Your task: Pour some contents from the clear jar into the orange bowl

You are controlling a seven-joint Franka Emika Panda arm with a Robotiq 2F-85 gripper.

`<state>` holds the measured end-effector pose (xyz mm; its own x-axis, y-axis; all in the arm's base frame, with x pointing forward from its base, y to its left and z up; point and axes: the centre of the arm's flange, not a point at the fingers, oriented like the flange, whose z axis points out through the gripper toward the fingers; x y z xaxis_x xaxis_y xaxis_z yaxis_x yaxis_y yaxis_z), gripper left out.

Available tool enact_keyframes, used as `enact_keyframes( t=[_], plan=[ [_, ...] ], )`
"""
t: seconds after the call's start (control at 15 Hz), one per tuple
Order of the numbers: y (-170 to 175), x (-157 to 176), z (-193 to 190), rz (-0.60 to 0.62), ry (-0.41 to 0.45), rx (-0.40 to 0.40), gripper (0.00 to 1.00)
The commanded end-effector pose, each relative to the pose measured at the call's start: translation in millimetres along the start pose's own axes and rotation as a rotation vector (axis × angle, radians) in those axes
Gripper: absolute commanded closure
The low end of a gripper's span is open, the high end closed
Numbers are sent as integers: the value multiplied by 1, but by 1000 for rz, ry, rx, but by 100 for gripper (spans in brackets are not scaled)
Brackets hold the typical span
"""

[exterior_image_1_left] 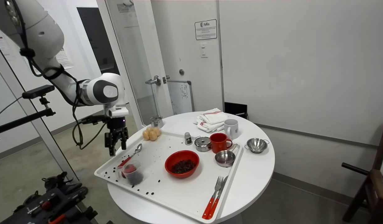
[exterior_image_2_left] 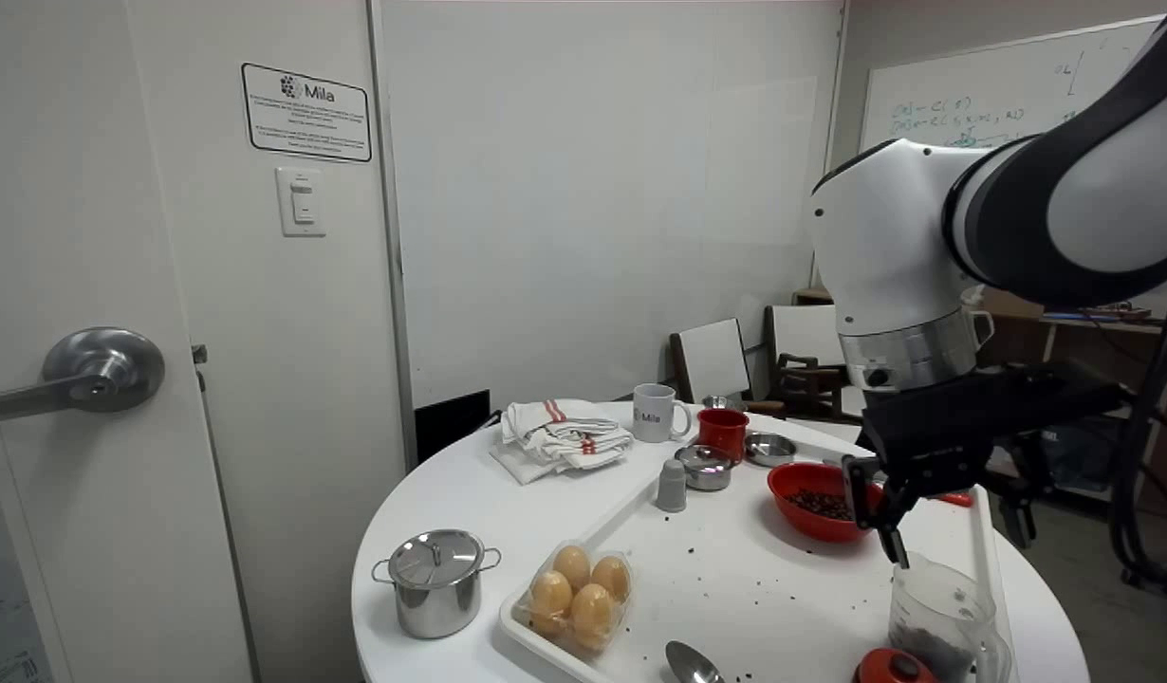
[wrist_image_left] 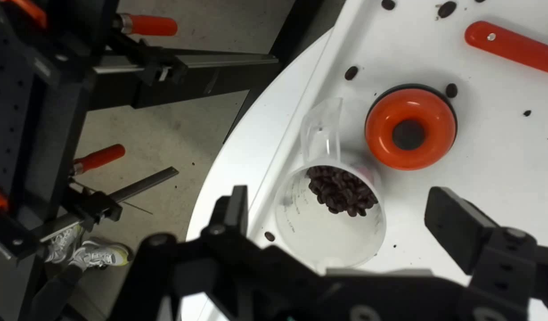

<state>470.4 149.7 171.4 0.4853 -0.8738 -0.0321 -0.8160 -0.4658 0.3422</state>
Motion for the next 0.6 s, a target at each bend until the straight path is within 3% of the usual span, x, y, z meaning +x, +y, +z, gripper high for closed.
enact_keyframes(
  t=[0.0,0.4,0.47,0.53],
  plan=[
    [-14,9,23,39,-51,-1,0],
    [-5,13,72,9,-87,-85,0],
    [-6,12,79,0,-91,-88,25],
    [-7,11,86,-13,-86,-82,26]
  ],
)
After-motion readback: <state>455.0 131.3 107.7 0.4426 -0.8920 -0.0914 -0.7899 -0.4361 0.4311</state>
